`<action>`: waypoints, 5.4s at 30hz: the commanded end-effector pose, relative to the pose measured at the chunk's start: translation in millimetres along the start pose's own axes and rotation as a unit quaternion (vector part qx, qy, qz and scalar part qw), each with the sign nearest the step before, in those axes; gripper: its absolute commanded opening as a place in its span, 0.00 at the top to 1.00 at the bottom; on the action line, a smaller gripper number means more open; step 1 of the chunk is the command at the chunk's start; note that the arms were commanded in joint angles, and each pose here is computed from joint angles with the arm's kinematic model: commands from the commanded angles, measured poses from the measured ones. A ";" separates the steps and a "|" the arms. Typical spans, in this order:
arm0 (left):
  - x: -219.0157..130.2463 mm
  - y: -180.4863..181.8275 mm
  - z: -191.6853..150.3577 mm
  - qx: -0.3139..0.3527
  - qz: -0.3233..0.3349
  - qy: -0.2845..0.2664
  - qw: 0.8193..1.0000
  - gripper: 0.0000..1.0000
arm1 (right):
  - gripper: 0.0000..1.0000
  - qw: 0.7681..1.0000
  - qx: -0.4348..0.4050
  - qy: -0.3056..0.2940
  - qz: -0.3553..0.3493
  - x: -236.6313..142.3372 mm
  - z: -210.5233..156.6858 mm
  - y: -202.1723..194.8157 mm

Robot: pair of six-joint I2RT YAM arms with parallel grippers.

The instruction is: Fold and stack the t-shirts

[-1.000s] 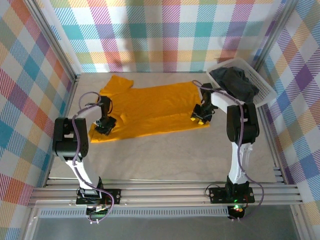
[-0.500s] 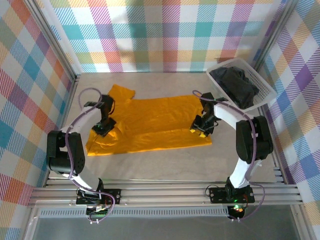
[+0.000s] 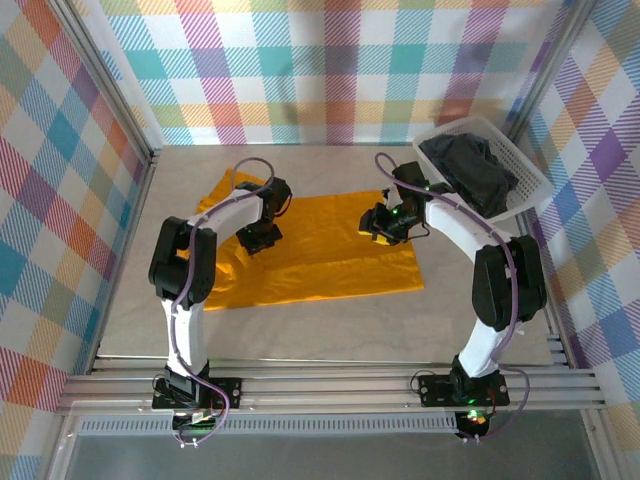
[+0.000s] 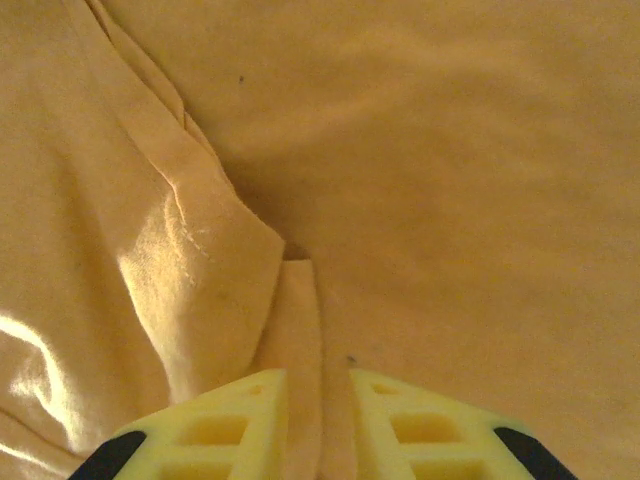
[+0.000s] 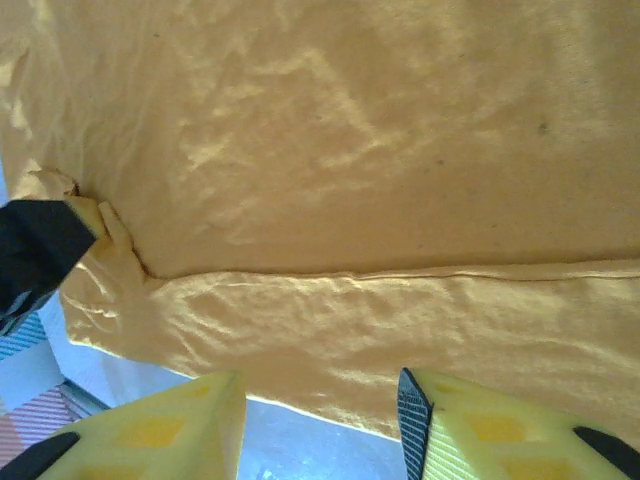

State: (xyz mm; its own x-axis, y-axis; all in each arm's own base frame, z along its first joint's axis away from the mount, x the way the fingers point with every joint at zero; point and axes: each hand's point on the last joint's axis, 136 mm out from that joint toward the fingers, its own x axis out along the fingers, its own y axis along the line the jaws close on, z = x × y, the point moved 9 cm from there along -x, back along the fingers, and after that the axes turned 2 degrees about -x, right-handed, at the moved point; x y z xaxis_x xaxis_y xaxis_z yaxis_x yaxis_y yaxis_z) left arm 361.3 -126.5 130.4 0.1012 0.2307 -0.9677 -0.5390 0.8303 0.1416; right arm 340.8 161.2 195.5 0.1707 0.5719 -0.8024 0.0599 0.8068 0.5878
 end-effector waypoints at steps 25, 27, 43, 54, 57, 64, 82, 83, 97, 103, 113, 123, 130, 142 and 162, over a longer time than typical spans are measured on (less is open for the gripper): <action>28.3 4.8 5.5 0.038 0.021 -0.012 0.999 0.78 | 0.55 0.999 -0.015 0.007 0.044 -6.1 -3.9 12.9; 29.2 6.1 4.2 0.038 0.023 -0.013 0.999 0.78 | 0.55 0.999 -0.015 0.007 0.045 -5.7 -3.3 13.4; 15.1 11.7 3.7 0.036 0.014 -0.032 0.999 0.96 | 0.55 0.999 -0.015 0.007 0.046 -3.5 0.1 14.1; -13.8 11.8 1.6 0.035 -0.025 -0.043 0.998 1.00 | 0.55 0.999 -0.013 0.010 0.048 -1.3 0.8 13.7; -14.6 9.2 0.8 0.044 -0.033 -0.042 0.998 1.00 | 0.55 0.999 -0.013 0.012 0.049 -0.3 0.9 13.5; -21.8 3.0 -0.6 0.057 -0.059 -0.057 0.995 1.00 | 0.55 0.999 -0.010 0.016 0.049 0.9 -0.2 12.3; -20.5 -9.4 -9.1 0.092 -0.099 -0.061 0.989 0.97 | 0.55 0.999 0.004 0.027 0.047 8.8 -4.0 5.7; -20.7 -10.3 -9.0 0.094 -0.102 -0.062 0.988 0.97 | 0.55 0.999 0.005 0.028 0.045 9.6 -4.4 4.8; -19.4 -22.6 -12.8 0.123 -0.141 -0.062 0.980 0.98 | 0.55 0.998 0.029 0.040 0.032 17.7 -9.9 -5.2; -17.9 -25.5 -19.3 0.143 -0.148 -0.055 0.977 0.98 | 0.55 0.998 0.032 0.041 0.030 18.1 -10.4 -5.9; -45.1 -5.6 -16.9 0.118 -0.117 -0.085 0.982 0.44 | 0.54 0.997 0.054 0.043 -0.033 12.7 -21.6 -21.4; -14.6 98.2 -16.8 -0.113 -0.101 0.043 0.988 0.71 | 0.59 0.985 0.073 0.072 -0.140 29.6 -36.7 -66.0; 34.4 100.9 -21.0 -0.141 -0.049 0.100 0.984 0.80 | 0.59 0.968 0.082 0.101 -0.213 41.9 -40.0 -86.4; 44.9 128.6 -59.4 -0.100 0.031 0.126 0.987 0.80 | 0.58 0.950 0.109 0.152 -0.250 29.5 -84.5 -102.2; 40.9 146.8 -101.0 -0.084 0.034 0.140 0.986 0.80 | 0.57 0.940 0.130 0.207 -0.237 20.4 -145.8 -102.4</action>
State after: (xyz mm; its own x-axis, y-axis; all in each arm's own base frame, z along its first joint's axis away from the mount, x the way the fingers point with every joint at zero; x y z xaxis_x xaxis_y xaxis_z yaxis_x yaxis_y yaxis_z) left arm 236.9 -48.1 103.8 -0.0053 0.0871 -0.9962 -0.6856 0.7249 0.0671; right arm 205.5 114.2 99.6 -0.3046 0.2136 -0.9282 0.2540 0.9574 0.1370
